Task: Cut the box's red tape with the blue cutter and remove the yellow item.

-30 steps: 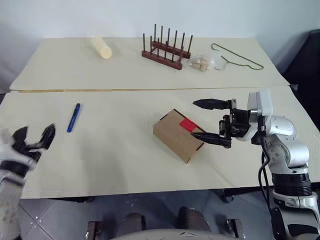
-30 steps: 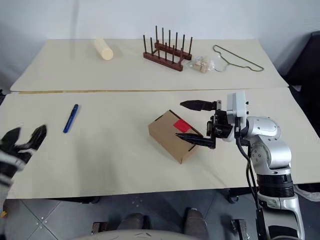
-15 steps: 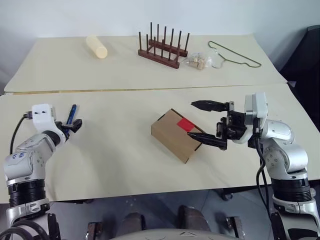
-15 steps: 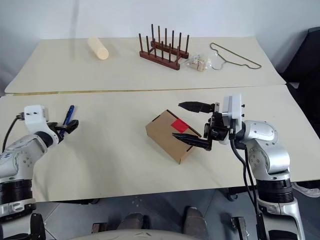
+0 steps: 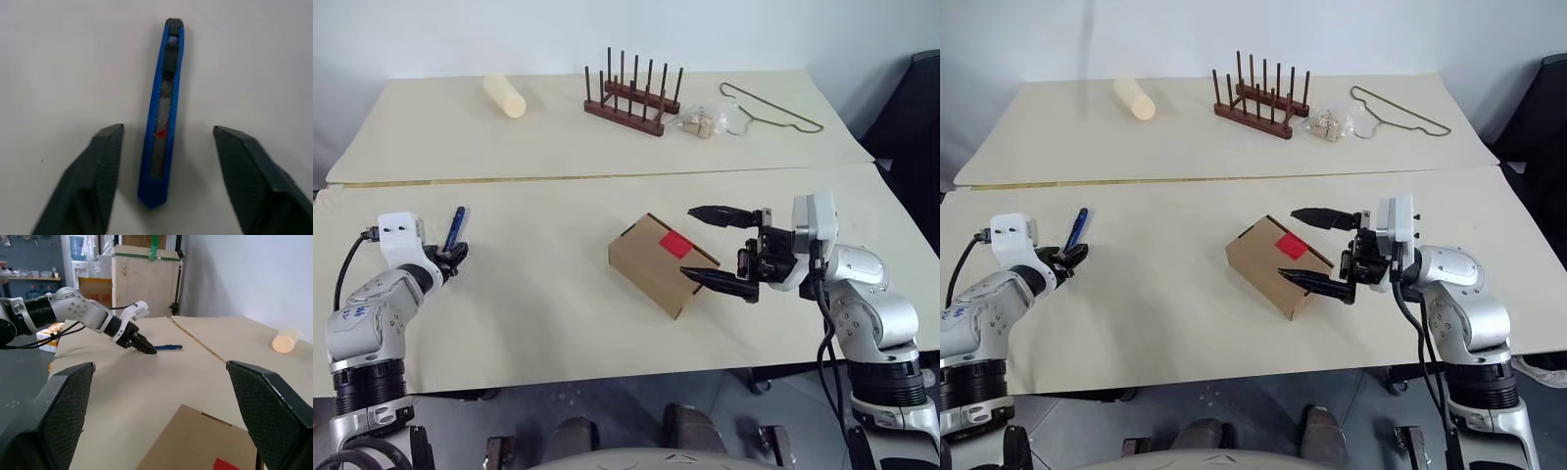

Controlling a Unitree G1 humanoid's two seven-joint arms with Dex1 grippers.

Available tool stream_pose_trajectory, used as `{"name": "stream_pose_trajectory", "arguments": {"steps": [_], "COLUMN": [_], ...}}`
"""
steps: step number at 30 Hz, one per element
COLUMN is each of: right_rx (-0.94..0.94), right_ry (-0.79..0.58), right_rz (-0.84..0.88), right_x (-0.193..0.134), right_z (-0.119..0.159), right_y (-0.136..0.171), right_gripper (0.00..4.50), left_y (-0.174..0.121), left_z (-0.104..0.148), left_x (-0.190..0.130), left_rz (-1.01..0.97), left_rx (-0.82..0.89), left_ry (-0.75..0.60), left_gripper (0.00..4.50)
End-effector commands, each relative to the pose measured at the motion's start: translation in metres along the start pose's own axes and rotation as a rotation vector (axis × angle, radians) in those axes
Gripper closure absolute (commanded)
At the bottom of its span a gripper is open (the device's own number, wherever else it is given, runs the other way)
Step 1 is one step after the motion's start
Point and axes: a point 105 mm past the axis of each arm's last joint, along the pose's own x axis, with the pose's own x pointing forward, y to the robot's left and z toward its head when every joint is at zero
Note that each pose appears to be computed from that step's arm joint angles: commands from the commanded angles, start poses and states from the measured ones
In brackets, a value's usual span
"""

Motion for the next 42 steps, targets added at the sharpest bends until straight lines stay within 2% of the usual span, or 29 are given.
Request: {"name": "stream_pose_trajectory", "arguments": {"steps": [1,5,9,12,15,17,18,21,23,26,29,30,32,36,42], "right_rx": [-0.053,-0.059,-0.067,-0.03,-0.022,-0.011,-0.009,0.042,0.087,0.122,0.2,0.203,0.228,0.212,0.177], "right_ry": [-0.029,-0.033,-0.028,-0.065,-0.05,0.011,0.06,0.173,0.176,0.181,0.293,0.35,0.418,0.476,0.586], "right_rz": [0.003,0.005,-0.014,-0.048,0.018,0.108,0.15,0.247,0.28,0.311,0.345,0.311,0.311,0.302,0.136], "right_x": [-0.005,-0.005,-0.004,-0.002,0.006,0.01,0.01,0.005,0.003,0.003,-0.001,-0.004,-0.01,-0.012,-0.013], "right_z": [0.01,0.011,0.013,0.023,0.034,0.031,0.026,0.014,0.014,0.016,-0.004,-0.015,-0.027,-0.043,-0.086], "right_y": [0.002,0.002,0.0,-0.004,0.003,0.017,0.024,0.038,0.046,0.056,0.075,0.074,0.079,0.087,0.082], "right_gripper": [0.0,0.0,0.0,0.0,0.0,0.0,0.0,0.0,0.0,0.0,0.0,0.39,0.88,2.27,4.39], "left_y": [0.0,-0.001,0.004,-0.014,-0.032,-0.049,-0.054,-0.058,-0.073,-0.091,-0.146,-0.161,-0.177,-0.195,-0.21], "left_z": [-0.041,-0.051,-0.016,0.02,0.031,0.026,0.017,-0.01,-0.02,-0.025,-0.044,-0.048,-0.05,-0.056,-0.068], "left_x": [0.001,-0.001,-0.01,-0.032,-0.068,-0.098,-0.11,-0.123,-0.124,-0.119,-0.097,-0.091,-0.085,-0.088,-0.095], "left_rz": [-0.002,0.0,0.004,-0.221,-0.501,-0.738,-0.842,-1.038,-1.138,-1.199,-1.278,-1.284,-1.289,-1.331,-1.348], "left_rx": [-0.005,-0.007,0.074,0.094,0.296,0.53,0.634,0.89,0.986,1.041,1.111,1.125,1.129,1.122,1.117], "left_ry": [0.147,0.153,-0.032,-0.205,-0.231,-0.205,-0.151,0.098,0.141,0.133,0.127,0.132,0.13,0.141,0.207], "left_gripper": [2.83,4.01,4.06,4.06,4.06,4.06,4.06,4.06,4.06,4.06,4.06,4.06,4.06,4.06,4.06]}}
